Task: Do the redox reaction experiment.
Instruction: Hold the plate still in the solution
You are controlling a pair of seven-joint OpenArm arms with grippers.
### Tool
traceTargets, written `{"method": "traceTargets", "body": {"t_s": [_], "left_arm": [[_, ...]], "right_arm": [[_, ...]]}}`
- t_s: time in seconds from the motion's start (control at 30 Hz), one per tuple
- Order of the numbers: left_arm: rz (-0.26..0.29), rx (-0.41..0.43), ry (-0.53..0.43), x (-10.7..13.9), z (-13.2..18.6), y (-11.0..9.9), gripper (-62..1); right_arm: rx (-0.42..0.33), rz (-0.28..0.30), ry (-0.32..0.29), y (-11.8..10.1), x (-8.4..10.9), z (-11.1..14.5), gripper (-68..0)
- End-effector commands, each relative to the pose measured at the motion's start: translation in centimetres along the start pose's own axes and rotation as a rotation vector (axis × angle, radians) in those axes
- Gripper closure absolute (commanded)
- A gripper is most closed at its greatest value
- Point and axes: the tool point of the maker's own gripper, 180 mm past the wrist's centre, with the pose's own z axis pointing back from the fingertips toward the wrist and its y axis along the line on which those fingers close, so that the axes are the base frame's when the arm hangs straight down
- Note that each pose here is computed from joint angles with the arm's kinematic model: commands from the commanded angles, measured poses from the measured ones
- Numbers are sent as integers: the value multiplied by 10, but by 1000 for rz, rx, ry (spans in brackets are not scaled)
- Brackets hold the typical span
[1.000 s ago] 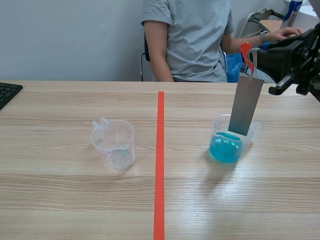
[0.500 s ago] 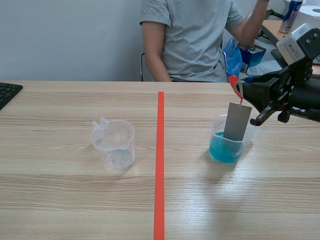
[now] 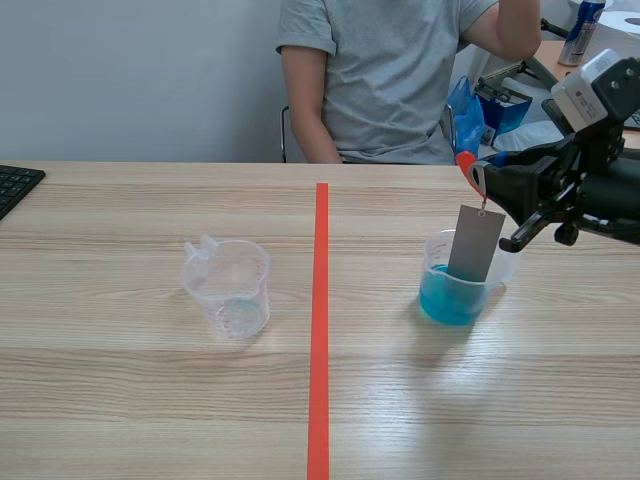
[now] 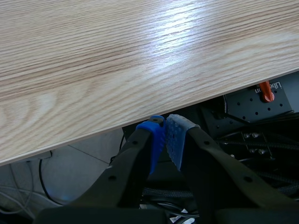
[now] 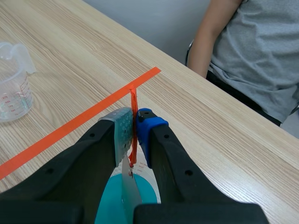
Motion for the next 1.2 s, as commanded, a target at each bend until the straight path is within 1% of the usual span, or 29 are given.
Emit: {"method": "traceTargets", "body": {"t_s": [0.0, 0.9, 0.97, 1.17], "left_arm": [[1, -7, -21, 5, -1, -3, -51], [1, -7, -21, 5, -1, -3, -51], [1, -7, -21, 5, -1, -3, -51], [1, -7, -18, 5, -1, -3, -51]], "right_arm": [[11, 18, -7, -1, 6, -1, -15], [12, 22, -11, -1, 7, -1, -15], [14, 31, -16, 0, 11, 0, -15], [32, 94, -44, 2, 31, 3, -15]]}}
